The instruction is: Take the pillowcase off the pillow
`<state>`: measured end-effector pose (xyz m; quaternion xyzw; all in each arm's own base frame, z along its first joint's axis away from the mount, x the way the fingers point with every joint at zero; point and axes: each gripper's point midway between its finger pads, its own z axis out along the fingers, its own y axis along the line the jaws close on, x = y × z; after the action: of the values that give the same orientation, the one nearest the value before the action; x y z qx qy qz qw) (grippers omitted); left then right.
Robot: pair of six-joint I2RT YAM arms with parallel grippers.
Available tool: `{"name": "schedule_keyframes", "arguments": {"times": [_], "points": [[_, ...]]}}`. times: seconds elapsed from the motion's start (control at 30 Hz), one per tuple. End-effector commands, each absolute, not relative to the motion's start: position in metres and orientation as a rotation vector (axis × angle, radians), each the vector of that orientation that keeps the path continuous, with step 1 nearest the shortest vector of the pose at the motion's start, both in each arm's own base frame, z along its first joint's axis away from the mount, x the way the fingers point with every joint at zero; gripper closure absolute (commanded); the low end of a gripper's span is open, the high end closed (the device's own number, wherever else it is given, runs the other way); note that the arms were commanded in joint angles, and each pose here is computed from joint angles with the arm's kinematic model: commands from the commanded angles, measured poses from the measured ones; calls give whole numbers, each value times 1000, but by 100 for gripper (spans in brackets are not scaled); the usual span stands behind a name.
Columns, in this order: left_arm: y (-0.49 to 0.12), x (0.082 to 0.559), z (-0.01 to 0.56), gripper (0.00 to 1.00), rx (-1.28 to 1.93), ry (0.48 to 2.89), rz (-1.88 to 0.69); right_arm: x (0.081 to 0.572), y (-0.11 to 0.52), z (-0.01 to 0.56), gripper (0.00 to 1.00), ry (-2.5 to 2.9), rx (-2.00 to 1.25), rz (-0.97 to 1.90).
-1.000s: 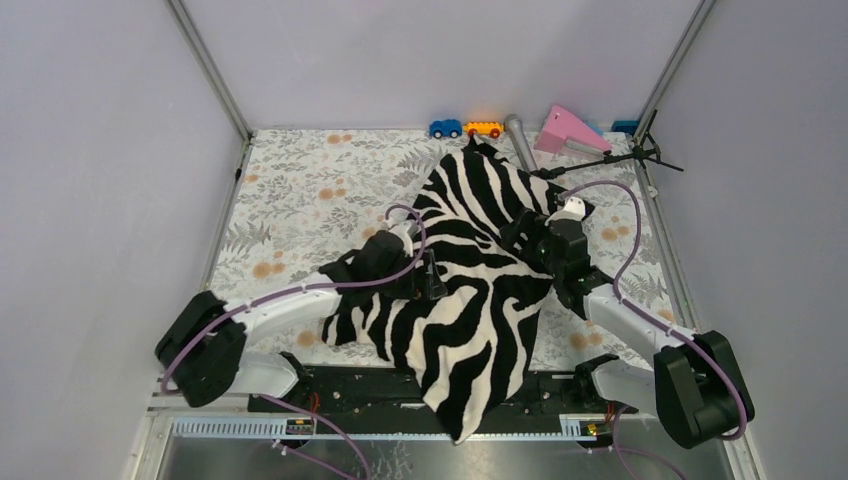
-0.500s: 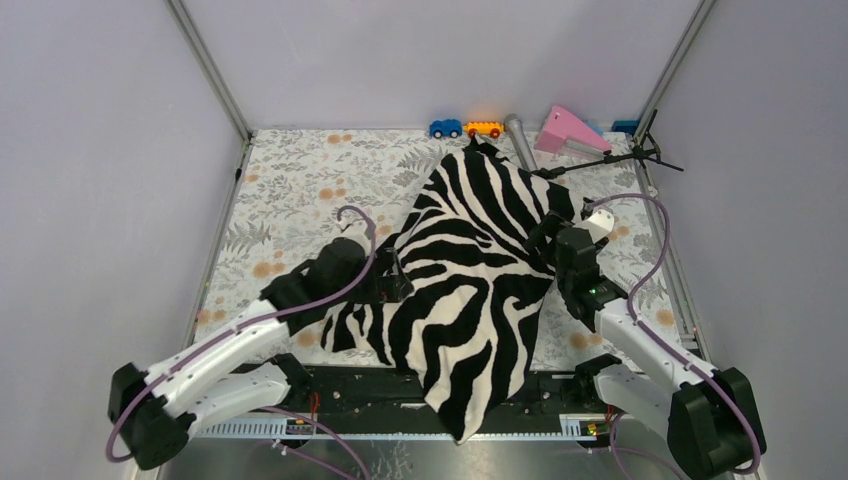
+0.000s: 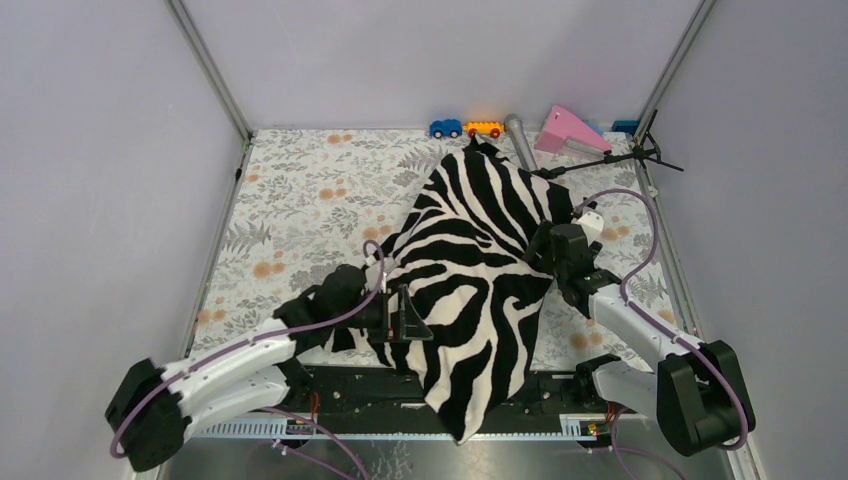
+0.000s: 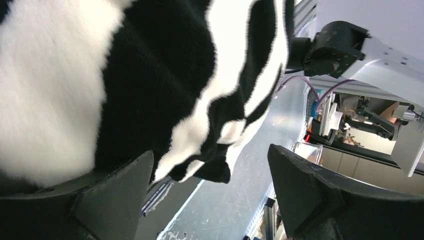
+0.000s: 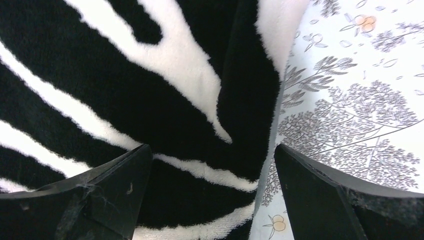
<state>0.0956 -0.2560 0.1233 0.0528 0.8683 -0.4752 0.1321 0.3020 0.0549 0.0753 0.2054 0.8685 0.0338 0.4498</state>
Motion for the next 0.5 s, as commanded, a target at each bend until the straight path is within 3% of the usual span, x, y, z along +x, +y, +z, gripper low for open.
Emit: {"name": "schedule_keyframes", "arguments": {"times": [0.0,0.13,0.27,0.47], "points": [[-276,110,106,8,141,2477,-1478,303,78,74,1,2218,424,201],[-257,161,76,9,-36,2485,-1316,283,105,57,1,2296,358,339],[-201,235,71,5,-281,2388,-1104,253,139,45,1,2376,168,261],[-123,289,72,3,-676,2239,-977,214,247,62,1,2314,-216,530]]}}
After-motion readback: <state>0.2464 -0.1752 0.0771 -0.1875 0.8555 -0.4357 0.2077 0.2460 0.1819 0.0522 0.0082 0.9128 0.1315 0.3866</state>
